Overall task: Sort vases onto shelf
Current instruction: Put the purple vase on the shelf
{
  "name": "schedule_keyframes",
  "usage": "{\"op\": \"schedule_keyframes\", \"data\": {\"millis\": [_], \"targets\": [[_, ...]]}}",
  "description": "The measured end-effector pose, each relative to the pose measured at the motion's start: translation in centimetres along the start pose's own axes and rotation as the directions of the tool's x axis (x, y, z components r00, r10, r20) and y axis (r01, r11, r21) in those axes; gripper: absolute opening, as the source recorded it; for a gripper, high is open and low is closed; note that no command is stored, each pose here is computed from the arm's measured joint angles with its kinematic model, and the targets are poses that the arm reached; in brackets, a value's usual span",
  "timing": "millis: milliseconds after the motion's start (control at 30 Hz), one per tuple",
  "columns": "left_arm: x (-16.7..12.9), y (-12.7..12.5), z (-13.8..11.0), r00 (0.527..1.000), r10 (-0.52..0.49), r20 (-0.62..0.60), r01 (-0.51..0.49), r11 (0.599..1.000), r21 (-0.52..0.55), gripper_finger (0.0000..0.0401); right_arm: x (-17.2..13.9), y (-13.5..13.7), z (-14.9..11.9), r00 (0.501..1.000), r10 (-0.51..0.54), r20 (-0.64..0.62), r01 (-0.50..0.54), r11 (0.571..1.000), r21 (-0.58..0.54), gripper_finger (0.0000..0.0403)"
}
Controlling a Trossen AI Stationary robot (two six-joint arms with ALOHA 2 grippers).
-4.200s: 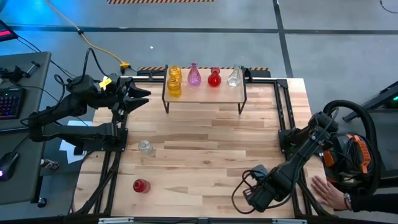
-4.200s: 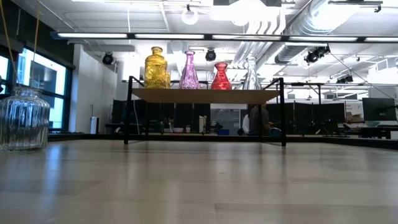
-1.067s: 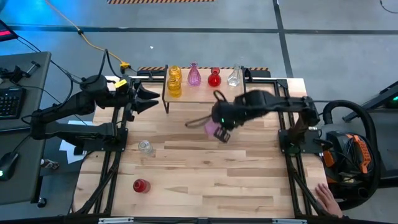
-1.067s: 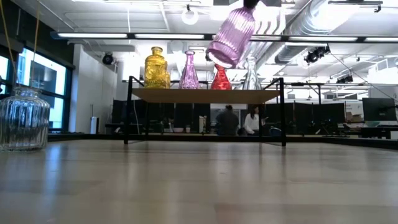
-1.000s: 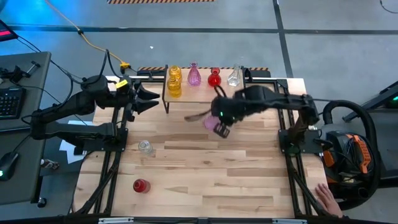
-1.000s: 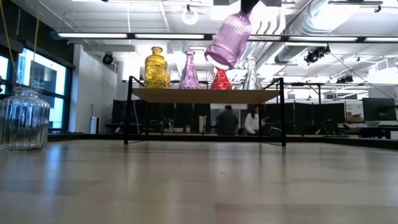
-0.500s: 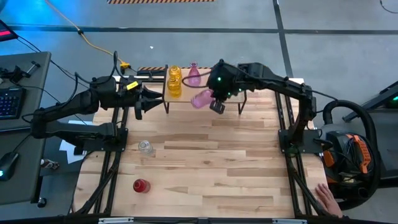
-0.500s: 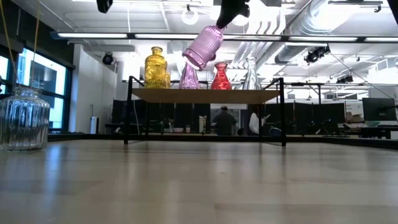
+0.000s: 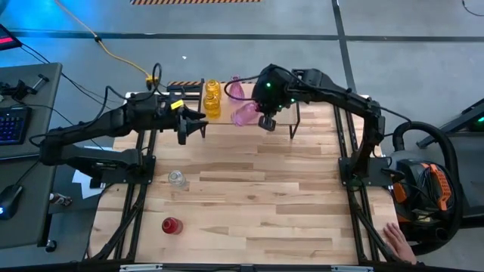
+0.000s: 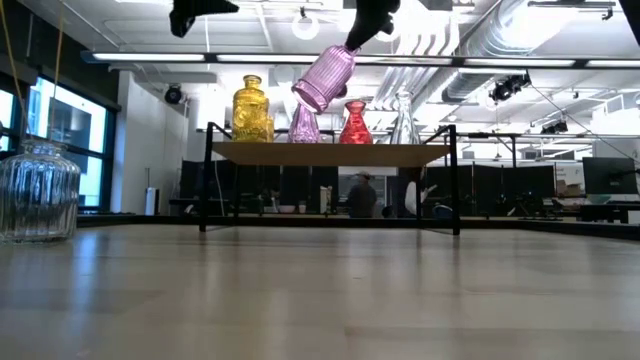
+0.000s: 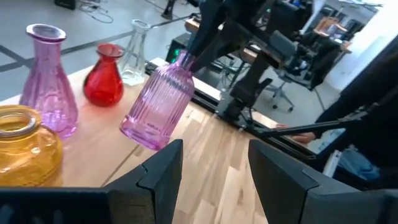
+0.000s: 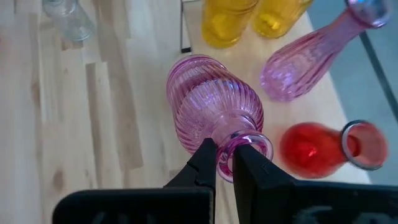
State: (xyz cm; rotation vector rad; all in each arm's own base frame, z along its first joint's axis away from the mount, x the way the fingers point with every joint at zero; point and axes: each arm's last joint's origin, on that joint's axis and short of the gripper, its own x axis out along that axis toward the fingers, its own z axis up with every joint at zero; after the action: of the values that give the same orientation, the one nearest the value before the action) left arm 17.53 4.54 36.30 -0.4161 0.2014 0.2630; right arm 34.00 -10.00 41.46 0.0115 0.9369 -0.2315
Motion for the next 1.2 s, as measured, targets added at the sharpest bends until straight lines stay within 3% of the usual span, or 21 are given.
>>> {"op": "schedule_keyframes", "data": {"millis": [200,500,1200], "targets": [[0.3,0.4,0.1,1.0,0.025,-0.002,-0.025,1.0,-0.006,0.0175,0.7,-0.8,0.5,0.999,0.024,0.044,-0.021,0.997,-0.07,0.0001],[0.3,0.7,0.2,0.999,0.04,0.003,-0.04,0.999,0.027,0.0175,1.3,-1.7,-0.1,1.0,0.01,-0.021,-0.013,0.987,-0.16,0.0001],[0.3,0.7,0.2,0.999,0.038,0.002,-0.038,0.999,0.025,0.0175,3.8,-2.8,-0.3,0.995,-0.033,-0.1,0.009,0.973,-0.229,0.0002]]}}
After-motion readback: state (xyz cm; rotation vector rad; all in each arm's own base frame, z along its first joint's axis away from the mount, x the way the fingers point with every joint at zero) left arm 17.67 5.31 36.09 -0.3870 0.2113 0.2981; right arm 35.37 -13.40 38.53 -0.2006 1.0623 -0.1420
